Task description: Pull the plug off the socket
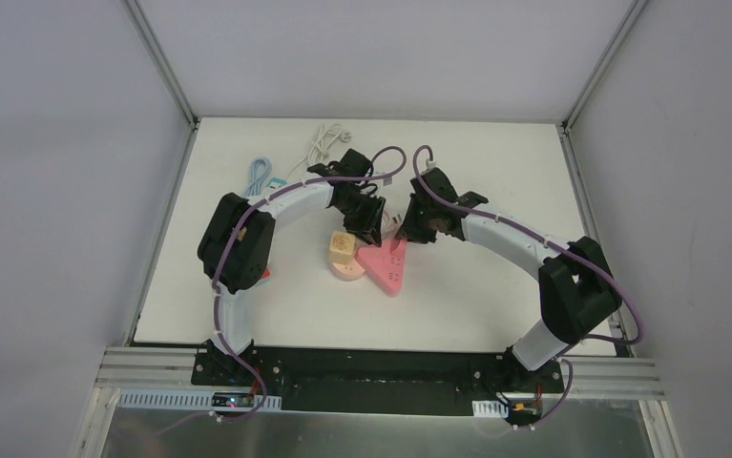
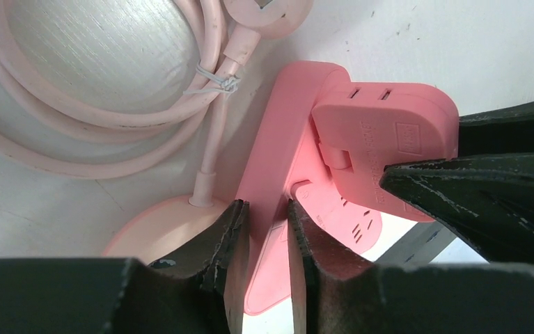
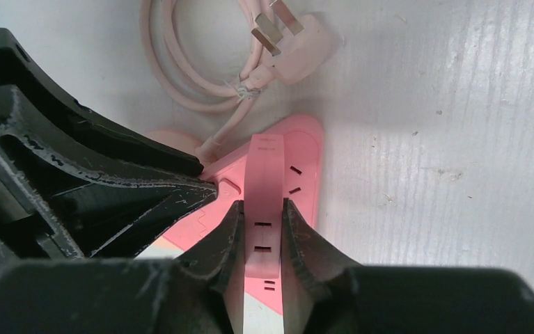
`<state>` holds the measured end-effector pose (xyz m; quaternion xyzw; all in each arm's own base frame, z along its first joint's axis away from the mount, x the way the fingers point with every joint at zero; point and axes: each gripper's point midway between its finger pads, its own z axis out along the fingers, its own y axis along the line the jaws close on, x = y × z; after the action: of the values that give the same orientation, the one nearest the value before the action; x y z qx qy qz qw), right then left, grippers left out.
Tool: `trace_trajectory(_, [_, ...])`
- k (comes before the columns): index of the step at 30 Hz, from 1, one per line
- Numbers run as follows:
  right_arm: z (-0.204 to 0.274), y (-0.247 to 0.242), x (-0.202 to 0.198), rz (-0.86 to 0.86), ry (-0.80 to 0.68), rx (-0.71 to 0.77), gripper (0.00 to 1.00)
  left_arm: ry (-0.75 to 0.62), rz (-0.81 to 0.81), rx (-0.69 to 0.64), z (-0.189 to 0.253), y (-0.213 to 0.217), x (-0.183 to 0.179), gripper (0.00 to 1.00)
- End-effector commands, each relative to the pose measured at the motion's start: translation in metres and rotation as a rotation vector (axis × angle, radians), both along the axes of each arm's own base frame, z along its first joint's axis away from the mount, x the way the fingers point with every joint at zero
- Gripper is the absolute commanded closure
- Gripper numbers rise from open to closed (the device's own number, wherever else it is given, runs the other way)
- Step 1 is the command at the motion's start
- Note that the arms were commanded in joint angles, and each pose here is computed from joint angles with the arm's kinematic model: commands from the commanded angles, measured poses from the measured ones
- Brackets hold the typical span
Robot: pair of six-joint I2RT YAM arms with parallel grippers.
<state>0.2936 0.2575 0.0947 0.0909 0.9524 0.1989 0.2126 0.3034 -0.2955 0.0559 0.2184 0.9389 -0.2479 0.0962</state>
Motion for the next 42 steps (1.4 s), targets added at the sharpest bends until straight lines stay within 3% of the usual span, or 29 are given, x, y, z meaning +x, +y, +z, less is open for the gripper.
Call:
trace_trajectory(1, [0.05, 0.023, 0.015, 0.019, -0.1, 0.167, 1.0, 0.085, -0.009, 0.251, -0.054, 0.049, -0.028, 0.8])
trace_trajectory(5, [0.032, 0.025, 0.017, 0.024, -0.111, 0.021, 1.0, 0.089, -0.011, 0.272, -0.061, 0.055, -0.032, 0.8])
trace_trajectory(8, [0.023, 0.025, 0.018, 0.028, -0.109, 0.0, 1.0, 0.086, 0.011, 0.33, -0.069, 0.065, -0.034, 0.8])
trace_trajectory(16, [0.053, 0.027, 0.02, 0.058, -0.148, 0.225, 1.0, 0.097, 0.022, 0.359, -0.078, 0.075, -0.045, 0.81])
trace_trajectory(24, [0.033, 0.036, 0.02, 0.073, -0.155, 0.021, 1.0, 0.101, 0.001, 0.397, -0.082, 0.079, -0.051, 0.81])
trace_trajectory(33, [0.069, 0.025, 0.029, 0.056, -0.214, 0.224, 1.0, 0.109, -0.003, 0.434, -0.087, 0.085, -0.056, 0.82])
trace_trajectory(42, [0.029, 0.022, 0.031, 0.047, -0.232, -0.051, 1.0, 0.124, 0.007, 0.446, -0.09, 0.085, -0.06, 0.82])
